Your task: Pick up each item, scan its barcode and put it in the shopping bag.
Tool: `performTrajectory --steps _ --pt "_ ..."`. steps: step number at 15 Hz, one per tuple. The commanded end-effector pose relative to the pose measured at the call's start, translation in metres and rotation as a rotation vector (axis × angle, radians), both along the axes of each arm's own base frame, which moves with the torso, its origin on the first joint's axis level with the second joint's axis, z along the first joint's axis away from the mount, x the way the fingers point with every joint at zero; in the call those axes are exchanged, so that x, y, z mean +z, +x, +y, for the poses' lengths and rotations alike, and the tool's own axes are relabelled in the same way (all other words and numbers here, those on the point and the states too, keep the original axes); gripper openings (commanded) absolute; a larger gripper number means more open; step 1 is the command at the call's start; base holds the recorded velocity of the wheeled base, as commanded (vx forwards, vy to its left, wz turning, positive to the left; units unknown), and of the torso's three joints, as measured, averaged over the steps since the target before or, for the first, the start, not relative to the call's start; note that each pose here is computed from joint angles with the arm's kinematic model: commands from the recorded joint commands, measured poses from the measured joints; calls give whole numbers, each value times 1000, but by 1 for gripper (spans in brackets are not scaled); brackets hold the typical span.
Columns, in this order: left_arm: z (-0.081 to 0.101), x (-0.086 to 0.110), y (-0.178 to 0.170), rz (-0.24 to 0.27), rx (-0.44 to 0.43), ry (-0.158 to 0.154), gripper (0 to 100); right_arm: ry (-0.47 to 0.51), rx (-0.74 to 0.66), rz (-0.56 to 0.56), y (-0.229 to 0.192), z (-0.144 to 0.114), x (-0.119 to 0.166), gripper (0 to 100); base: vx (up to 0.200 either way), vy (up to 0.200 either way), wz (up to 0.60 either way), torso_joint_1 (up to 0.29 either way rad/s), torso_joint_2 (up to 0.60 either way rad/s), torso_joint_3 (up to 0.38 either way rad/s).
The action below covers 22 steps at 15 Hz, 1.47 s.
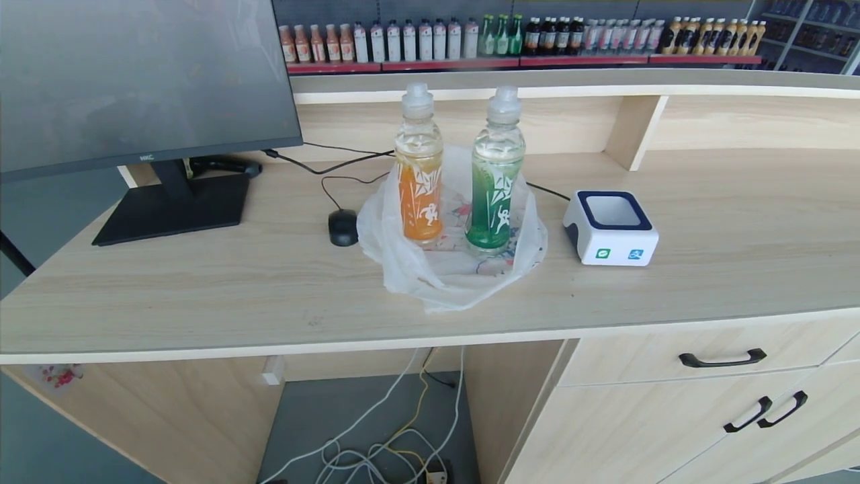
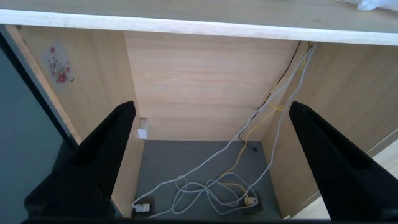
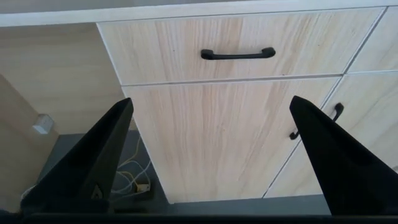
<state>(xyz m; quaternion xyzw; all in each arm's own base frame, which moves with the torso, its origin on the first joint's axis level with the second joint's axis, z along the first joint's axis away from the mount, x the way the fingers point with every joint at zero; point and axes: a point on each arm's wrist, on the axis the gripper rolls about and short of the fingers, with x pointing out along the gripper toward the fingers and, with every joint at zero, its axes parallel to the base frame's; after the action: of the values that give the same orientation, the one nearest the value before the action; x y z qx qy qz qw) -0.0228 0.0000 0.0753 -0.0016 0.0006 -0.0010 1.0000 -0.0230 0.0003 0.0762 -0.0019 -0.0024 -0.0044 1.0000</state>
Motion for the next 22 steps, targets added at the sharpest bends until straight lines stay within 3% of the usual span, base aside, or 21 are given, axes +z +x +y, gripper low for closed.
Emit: performTrajectory --steps 1,22 --pt "0 0 0 0 2 -4 100 -1 0 2 0 0 0 100 0 -200 0 17 2 -2" --pt "0 0 0 -1 2 -8 100 -1 0 2 0 0 0 100 0 -190 0 5 5 2"
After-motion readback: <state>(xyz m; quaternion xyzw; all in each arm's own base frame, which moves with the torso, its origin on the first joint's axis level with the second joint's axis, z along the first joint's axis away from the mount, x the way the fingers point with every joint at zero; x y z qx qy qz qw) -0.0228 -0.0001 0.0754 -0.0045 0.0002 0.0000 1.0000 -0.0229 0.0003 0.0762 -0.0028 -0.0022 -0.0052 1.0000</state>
